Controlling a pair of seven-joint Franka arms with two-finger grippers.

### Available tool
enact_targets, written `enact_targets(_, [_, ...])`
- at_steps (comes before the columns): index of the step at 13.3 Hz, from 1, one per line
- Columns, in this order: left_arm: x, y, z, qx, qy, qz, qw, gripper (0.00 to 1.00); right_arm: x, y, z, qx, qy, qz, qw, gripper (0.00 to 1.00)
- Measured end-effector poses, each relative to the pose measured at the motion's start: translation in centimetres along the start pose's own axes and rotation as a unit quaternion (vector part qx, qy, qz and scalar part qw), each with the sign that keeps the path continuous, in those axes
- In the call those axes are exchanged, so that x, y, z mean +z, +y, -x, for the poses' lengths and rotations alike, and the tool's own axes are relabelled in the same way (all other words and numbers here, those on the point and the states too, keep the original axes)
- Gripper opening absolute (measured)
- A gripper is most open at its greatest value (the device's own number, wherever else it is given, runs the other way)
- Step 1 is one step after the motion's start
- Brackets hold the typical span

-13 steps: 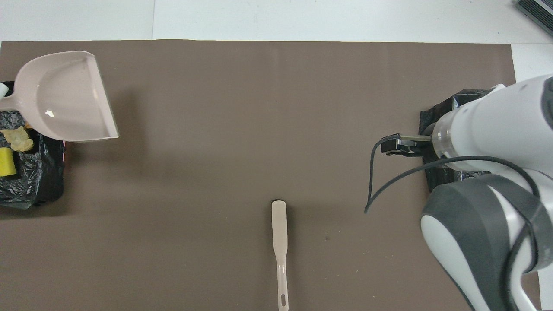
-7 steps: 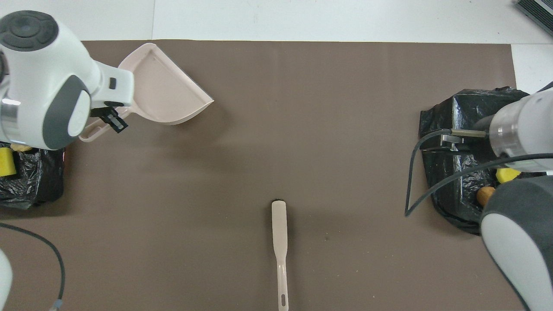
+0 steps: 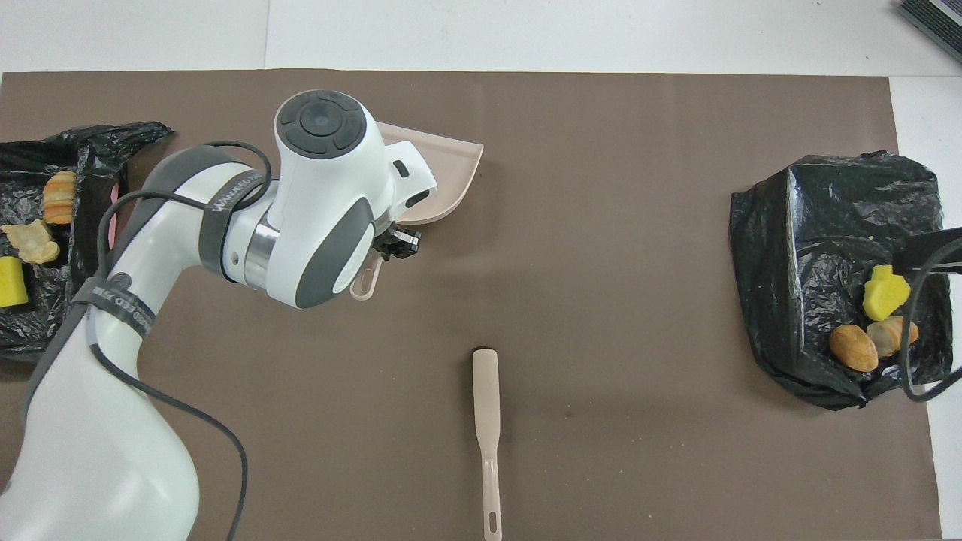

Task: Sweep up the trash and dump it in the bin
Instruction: 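Bring the empty dustpan back with the left gripper and lower it onto the mat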

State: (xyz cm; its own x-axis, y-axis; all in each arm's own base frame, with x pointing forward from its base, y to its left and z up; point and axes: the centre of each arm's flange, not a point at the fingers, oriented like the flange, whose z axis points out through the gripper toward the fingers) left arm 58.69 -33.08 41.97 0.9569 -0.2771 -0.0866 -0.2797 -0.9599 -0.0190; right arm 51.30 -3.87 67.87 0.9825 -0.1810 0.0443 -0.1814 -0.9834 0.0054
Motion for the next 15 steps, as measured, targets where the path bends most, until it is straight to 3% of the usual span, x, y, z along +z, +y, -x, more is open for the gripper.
enact_targets(6, [1.3,7.7,-2.4,-0.084,0.018,0.025,0.996,0.32,2.6,0.5,-0.1,0.005,-0.029,-0.008,1.000,1.00])
enact_targets(9, [4.4,10.2,-4.0,-0.098,0.013,0.026,0.995,0.32,2.6,0.5,-0.5,0.005,-0.014,-0.009,1.000,1.00])
enact_targets(15, [5.1,10.8,-4.0,-0.103,0.003,0.040,0.994,0.32,2.6,-1.0,-0.3,-0.008,-0.012,-0.011,1.000,1.00])
